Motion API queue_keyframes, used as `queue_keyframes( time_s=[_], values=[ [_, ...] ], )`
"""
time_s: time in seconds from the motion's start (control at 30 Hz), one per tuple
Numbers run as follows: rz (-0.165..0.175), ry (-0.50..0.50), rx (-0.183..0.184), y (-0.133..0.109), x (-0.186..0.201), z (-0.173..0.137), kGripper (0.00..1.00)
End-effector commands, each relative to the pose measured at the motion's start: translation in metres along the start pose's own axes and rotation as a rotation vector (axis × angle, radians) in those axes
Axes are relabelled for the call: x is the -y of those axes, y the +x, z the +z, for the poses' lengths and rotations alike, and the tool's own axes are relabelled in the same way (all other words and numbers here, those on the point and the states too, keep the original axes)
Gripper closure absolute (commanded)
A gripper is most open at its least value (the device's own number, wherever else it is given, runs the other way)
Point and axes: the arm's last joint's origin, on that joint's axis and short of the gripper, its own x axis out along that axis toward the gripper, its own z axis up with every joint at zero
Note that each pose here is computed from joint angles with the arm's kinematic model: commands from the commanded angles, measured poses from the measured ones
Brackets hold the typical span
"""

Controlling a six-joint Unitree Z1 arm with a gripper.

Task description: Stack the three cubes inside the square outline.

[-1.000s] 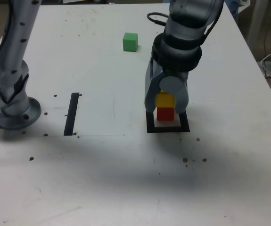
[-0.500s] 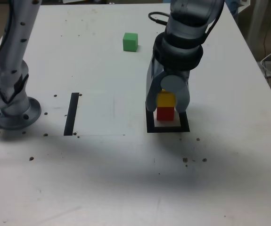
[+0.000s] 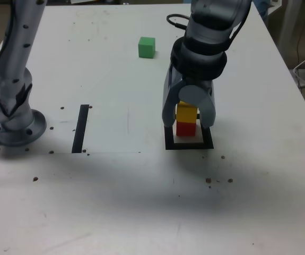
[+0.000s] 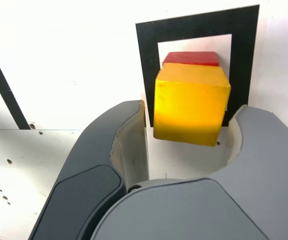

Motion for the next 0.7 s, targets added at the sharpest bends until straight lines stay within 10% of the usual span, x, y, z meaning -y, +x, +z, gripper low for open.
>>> queue_keyframes(
  time_s=[0.0,0.67],
  values=[
    [0.011,-0.009,-0.002,-0.001,-0.001,-0.002,0.01],
    [-0.026,-0.014,0.053,-0.036,-0.006,-0.039,0.00]
  ],
)
